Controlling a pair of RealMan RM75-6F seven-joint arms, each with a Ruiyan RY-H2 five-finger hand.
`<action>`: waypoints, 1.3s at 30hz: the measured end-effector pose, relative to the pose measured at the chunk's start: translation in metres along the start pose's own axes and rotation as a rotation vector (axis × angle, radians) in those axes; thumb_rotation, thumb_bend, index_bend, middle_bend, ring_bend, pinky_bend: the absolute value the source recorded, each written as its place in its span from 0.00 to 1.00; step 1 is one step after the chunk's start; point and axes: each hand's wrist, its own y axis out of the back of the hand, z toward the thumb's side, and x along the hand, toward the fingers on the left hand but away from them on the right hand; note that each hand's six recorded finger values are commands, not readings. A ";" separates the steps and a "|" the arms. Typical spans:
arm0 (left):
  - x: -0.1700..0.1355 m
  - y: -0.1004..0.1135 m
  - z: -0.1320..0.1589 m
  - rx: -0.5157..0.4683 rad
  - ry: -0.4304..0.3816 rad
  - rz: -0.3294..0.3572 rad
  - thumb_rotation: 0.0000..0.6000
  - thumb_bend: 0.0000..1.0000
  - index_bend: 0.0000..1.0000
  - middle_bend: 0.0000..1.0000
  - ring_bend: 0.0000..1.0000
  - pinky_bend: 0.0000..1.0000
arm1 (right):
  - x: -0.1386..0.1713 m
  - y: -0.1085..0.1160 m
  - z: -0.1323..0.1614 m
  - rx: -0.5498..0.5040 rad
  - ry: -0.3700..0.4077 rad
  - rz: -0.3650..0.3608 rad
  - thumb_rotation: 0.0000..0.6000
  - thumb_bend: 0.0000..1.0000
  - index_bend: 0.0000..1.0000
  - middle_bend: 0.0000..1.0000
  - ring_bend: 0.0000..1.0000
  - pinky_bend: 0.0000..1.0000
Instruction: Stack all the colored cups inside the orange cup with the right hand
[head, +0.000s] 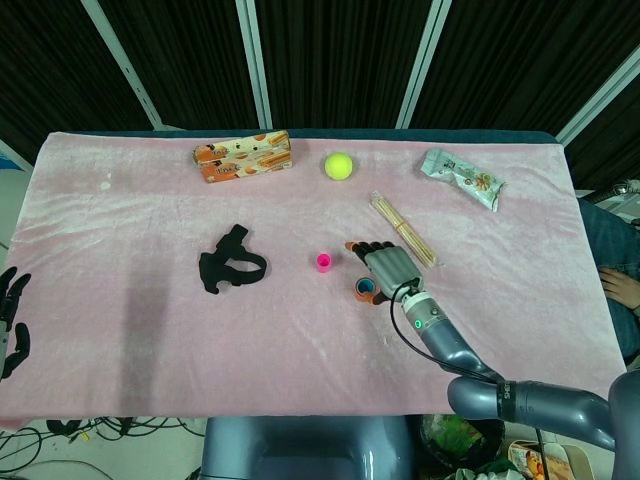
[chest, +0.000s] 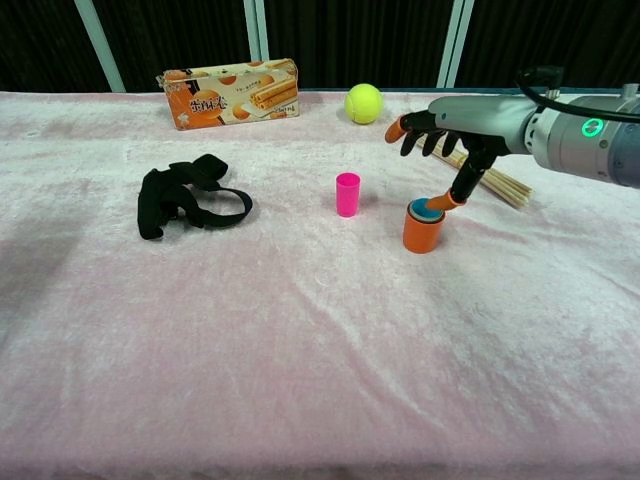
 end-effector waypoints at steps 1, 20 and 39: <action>0.000 0.000 0.000 -0.001 0.000 0.001 1.00 0.70 0.07 0.01 0.00 0.03 | -0.002 0.002 0.000 -0.007 -0.003 -0.006 1.00 0.18 0.15 0.18 0.17 0.21; 0.001 0.000 -0.001 -0.009 0.004 -0.001 1.00 0.70 0.07 0.01 0.00 0.03 | -0.059 -0.012 0.030 -0.106 0.003 -0.025 1.00 0.23 0.24 0.26 0.17 0.21; 0.000 0.002 -0.003 -0.017 0.010 0.003 1.00 0.70 0.07 0.01 0.00 0.03 | -0.077 -0.034 0.041 -0.072 0.016 -0.015 1.00 0.28 0.36 0.36 0.18 0.21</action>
